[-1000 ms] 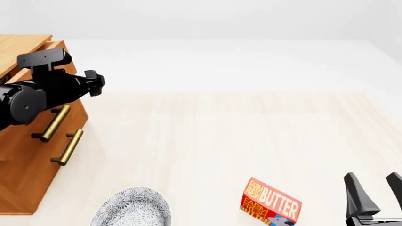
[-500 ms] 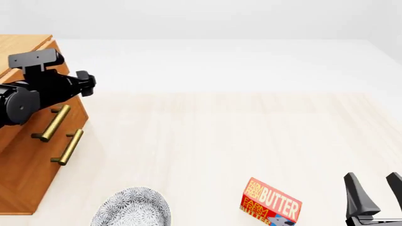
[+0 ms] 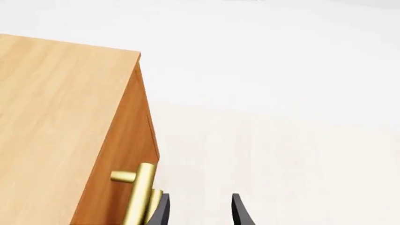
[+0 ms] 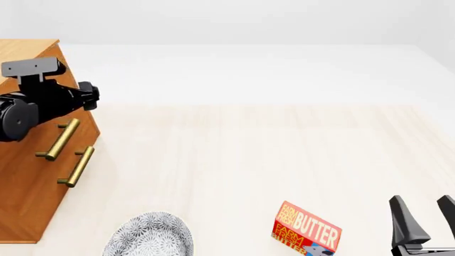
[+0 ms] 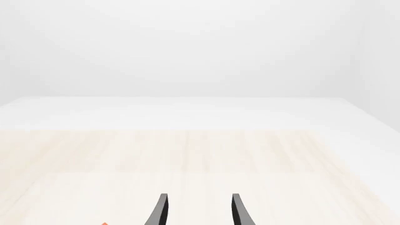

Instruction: Put the chocolate pudding in the top drawer of the cabinet and close it.

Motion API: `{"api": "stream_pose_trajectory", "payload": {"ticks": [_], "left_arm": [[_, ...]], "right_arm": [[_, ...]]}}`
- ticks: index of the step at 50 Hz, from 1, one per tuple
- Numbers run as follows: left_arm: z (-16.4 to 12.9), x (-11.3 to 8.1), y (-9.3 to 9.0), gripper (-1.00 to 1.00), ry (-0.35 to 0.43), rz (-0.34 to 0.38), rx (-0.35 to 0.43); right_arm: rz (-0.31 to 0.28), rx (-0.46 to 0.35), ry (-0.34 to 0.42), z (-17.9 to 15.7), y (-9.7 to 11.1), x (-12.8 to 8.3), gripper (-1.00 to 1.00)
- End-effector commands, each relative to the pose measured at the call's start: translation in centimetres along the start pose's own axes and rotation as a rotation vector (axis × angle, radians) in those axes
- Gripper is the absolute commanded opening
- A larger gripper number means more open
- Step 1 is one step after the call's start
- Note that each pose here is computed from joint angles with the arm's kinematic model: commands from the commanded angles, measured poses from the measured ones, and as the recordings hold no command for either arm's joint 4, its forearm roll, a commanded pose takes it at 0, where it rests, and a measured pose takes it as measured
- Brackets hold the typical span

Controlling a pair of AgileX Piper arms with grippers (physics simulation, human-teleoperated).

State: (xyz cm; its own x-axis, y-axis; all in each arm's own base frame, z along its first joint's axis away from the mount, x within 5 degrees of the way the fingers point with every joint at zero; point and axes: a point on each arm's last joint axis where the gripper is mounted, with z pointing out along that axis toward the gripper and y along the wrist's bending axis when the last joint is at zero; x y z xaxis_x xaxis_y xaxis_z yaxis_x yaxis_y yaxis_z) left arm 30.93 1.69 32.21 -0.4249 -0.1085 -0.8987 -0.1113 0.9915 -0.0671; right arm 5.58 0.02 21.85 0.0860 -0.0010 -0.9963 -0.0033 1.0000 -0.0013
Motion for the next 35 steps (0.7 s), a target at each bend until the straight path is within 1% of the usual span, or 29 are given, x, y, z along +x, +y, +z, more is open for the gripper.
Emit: {"api": "stream_pose_trajectory", "payload": {"ticks": [1, 8, 11, 19, 26, 29, 31, 35], "left_arm": [[1.6, 2.1, 1.4, 1.0, 0.101, -0.188, -0.031], [1.4, 1.8, 1.9, 1.0, 0.093, -0.184, -0.042], [1.3, 1.9, 1.8, 1.0, 0.091, -0.189, -0.04], [0.6, 1.9, 0.8, 1.0, 0.082, -0.195, -0.011], [-0.8, 1.7, -0.2, 1.0, 0.059, -0.2, 0.022], [-2.0, 1.1, -1.0, 1.0, 0.032, -0.193, 0.052], [-2.6, 0.8, -1.0, 1.0, 0.019, -0.198, 0.055], [-3.3, 1.2, -1.5, 1.0, 0.019, -0.186, 0.075]], "right_arm": [[0.0, 0.0, 0.0, 0.0, 0.0, 0.0, 1.0], [0.0, 0.0, 0.0, 0.0, 0.0, 0.0, 1.0], [0.0, 0.0, 0.0, 0.0, 0.0, 0.0, 1.0], [0.0, -0.002, 0.0, 0.0, 0.0, 0.0, 1.0], [0.0, -0.002, 0.0, 0.0, 0.0, 0.0, 1.0], [0.0, -0.002, 0.0, 0.0, 0.0, 0.0, 1.0], [0.0, -0.002, 0.0, 0.0, 0.0, 0.0, 1.0], [0.0, -0.002, 0.0, 0.0, 0.0, 0.0, 1.0]]}}
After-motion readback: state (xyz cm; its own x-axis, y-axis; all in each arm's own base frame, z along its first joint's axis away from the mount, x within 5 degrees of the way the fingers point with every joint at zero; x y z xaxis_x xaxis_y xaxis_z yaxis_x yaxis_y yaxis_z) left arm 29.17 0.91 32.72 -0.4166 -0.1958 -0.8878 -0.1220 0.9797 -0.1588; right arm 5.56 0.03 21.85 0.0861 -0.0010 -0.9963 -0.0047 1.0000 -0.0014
